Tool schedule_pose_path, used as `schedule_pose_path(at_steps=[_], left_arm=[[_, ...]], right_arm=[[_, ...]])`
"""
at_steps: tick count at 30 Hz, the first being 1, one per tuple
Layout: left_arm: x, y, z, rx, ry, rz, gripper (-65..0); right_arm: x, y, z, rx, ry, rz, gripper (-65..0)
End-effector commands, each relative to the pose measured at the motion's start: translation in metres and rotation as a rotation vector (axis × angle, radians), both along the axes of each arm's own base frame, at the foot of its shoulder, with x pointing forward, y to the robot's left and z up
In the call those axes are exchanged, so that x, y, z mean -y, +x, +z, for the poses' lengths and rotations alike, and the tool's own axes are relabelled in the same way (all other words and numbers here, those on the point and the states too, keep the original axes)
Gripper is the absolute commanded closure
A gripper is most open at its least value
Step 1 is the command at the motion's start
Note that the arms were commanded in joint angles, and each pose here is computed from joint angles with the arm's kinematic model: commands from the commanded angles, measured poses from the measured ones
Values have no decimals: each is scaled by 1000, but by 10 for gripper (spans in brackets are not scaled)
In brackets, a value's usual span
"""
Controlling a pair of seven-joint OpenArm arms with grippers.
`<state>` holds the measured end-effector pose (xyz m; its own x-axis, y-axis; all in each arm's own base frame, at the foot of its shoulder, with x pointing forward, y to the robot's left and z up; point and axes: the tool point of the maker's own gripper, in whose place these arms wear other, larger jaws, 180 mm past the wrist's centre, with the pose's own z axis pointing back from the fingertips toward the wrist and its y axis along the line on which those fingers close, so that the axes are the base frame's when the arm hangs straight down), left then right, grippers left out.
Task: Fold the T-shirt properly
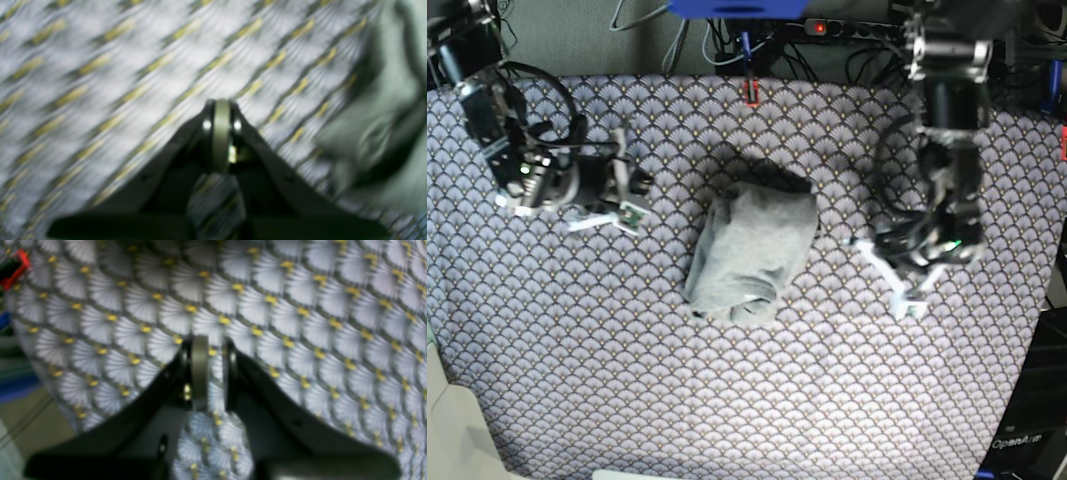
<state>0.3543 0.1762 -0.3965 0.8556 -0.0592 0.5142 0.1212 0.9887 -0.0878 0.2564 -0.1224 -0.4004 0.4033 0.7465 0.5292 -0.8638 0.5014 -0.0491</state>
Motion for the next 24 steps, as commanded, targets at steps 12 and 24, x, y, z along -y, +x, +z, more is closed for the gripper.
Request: schedule_pose_path(at_steps=[12,24], left_arm=[[-23,-113,35,-8,169,-84,0],[12,-220,-28,-155,63,-188,0]], right_arm=[[161,-55,2,78,-383,-398,-69],[226,-189,-1,18,-491,-750,-69]])
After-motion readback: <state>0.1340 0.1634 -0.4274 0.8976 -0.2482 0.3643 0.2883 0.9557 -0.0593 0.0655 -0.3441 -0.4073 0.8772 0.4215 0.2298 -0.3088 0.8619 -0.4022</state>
